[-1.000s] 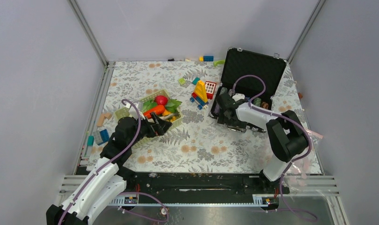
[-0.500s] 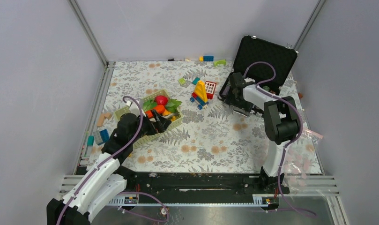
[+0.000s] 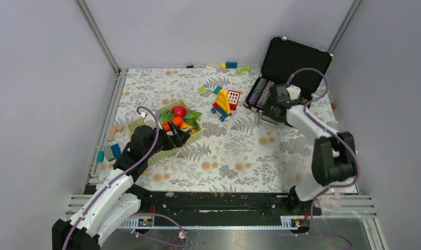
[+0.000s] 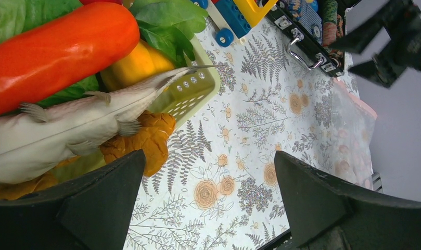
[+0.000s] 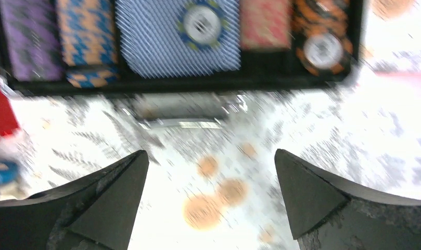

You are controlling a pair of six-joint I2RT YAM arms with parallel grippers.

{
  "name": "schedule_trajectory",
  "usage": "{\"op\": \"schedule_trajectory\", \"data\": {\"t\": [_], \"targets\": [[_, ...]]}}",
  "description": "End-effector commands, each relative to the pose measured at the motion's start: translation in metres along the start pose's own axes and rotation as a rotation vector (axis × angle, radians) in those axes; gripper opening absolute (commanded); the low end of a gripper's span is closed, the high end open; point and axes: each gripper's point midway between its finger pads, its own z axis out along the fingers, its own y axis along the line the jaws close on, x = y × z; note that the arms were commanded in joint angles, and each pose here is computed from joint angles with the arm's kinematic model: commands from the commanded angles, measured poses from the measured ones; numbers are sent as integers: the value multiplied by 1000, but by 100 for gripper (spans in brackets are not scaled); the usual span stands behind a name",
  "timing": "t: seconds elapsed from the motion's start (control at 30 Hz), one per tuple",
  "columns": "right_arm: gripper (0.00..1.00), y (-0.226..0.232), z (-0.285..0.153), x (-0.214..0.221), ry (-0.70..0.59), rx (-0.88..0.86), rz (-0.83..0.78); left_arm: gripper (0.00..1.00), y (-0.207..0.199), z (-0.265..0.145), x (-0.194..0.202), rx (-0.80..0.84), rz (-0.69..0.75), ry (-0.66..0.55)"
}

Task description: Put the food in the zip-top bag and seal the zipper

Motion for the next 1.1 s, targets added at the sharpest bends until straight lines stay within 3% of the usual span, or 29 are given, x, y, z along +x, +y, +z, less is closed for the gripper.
{"op": "schedule_trajectory", "data": {"t": [0.0, 0.13, 0.37, 0.6, 0.73, 0.83, 0.93, 1.07], "targets": [[100, -61, -43, 21, -32, 110, 34, 99, -20, -9, -29, 40, 5, -90], [100, -118, -62, 53, 9, 237, 85, 99, -21, -10, -27, 46, -11, -84], [100, -195, -52, 81, 109, 418, 259, 99, -28, -8, -22, 92, -19, -58], [100, -217, -25, 103, 230, 484, 329, 99, -28, -7, -23, 85, -24, -57], [84, -219, -18, 111, 310, 468, 353, 99, -31, -5, -25, 87, -27, -47], [88, -218, -12, 121, 358, 425, 408, 99, -32, -3, -27, 82, -28, -41], [82, -220, -10, 124, 360, 406, 439, 99, -33, 0, -29, 78, -30, -34], [51, -219, -8, 123, 359, 387, 451, 99, -34, 3, -30, 77, -29, -22]]}}
